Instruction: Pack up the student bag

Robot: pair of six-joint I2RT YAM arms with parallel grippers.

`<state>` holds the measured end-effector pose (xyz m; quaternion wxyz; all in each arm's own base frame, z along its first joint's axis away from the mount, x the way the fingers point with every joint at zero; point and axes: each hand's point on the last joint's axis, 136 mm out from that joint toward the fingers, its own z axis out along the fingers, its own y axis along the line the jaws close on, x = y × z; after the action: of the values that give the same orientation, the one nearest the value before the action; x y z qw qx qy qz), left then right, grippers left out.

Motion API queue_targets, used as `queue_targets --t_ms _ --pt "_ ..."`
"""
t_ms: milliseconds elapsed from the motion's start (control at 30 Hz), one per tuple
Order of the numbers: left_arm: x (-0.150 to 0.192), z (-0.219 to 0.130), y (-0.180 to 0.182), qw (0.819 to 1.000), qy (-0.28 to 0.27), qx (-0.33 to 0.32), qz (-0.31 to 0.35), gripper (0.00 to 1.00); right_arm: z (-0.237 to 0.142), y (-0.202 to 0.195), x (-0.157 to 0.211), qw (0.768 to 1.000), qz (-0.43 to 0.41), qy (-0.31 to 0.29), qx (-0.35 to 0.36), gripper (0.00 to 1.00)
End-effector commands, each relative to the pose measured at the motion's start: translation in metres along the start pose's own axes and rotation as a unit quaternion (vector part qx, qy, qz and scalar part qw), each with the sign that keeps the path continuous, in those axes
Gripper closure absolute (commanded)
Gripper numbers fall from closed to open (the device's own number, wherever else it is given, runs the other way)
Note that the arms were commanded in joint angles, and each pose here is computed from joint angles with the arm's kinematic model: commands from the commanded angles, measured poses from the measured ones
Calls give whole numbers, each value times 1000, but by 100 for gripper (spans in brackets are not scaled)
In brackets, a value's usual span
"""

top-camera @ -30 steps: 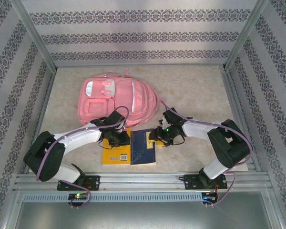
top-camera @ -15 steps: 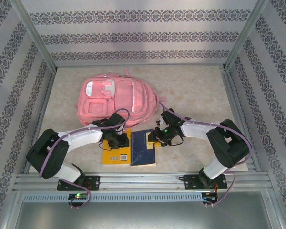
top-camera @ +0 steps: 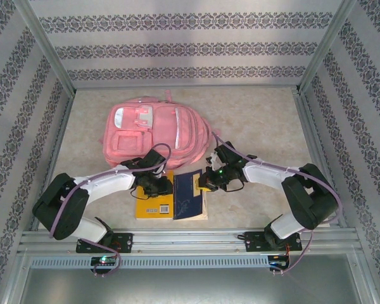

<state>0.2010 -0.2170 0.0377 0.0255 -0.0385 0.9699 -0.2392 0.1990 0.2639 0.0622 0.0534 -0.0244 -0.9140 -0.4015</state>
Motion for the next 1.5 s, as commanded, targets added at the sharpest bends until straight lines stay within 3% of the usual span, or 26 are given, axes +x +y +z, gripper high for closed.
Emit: queue_targets --t_ms 0,133,333,533,633,867,1100,1333,1400,1467 --pt "0 -15 -2 1000 -17 6 -5 62 -13 12 1 999 -35 -16 -18 100" --pt "1 -30 -15 999 -12 40 4 46 -25 20 6 998 -38 -24 -50 100" --pt "-1 -47 -36 995 -12 95 28 34 -49 43 10 992 -49 -46 -104 100" --pt "-11 -61 -55 984 -28 170 39 31 -67 62 23 984 -51 -57 -163 100" --pt "-16 -70 -76 966 -41 254 40 30 -73 63 27 979 -49 -65 -186 100" --pt "-17 -94 -110 930 -43 363 41 33 -97 79 33 964 -53 -84 -248 100" --pt "-20 -112 -133 884 -35 465 15 47 -119 102 21 949 -68 -130 -279 100" --pt "-16 -124 -141 869 -42 492 33 99 -119 100 26 959 -68 -105 -254 100" --pt "-17 -131 -144 864 -51 500 36 100 -125 96 23 962 -57 -113 -241 68" --pt "-18 -137 -145 859 -65 506 43 100 -128 90 22 967 -55 -128 -215 50"
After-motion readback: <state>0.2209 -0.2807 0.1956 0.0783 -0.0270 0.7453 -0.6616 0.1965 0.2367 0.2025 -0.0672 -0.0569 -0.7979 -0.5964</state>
